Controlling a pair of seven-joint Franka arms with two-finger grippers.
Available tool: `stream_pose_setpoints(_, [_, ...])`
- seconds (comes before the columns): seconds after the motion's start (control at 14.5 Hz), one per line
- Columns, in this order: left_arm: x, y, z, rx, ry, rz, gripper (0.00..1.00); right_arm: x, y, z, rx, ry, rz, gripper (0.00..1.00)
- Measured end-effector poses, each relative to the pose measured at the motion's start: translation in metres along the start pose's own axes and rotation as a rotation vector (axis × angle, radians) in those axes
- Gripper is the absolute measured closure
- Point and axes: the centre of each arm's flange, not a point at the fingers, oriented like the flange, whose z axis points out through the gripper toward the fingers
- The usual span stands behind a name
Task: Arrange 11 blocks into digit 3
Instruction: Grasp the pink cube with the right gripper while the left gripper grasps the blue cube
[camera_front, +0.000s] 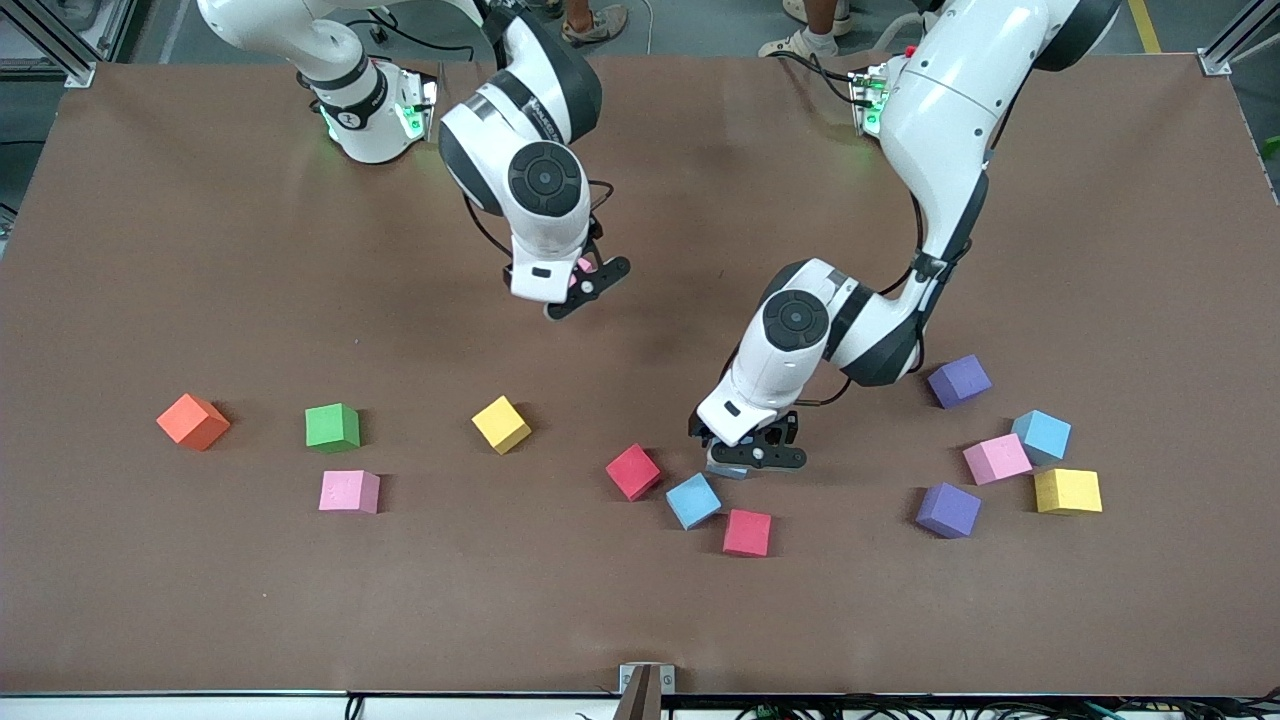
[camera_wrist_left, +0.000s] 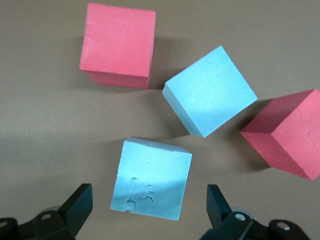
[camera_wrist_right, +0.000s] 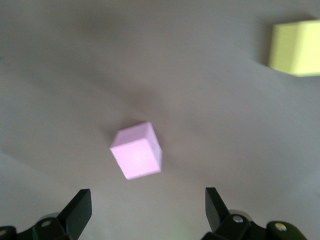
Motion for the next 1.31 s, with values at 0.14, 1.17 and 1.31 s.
stream_pose_setpoints(0.14, [-0.003, -0.001, 0.010, 0.034, 0.015, 0.018, 0.00, -0.011, -0.015, 0.035, 0.007, 0.070, -0.111, 0.00])
stream_pose_setpoints(1.17, [-0.004, -0.005, 0.035, 0.035, 0.042, -0.042, 0.48, -0.076, -0.043, 0.108, -0.031, 0.150, -0.433, 0.00])
stream_pose_setpoints(1.31, [0.003, -0.008, 0.029, 0.026, 0.053, -0.093, 0.70, -0.074, -0.041, 0.118, -0.030, 0.159, -0.431, 0.00])
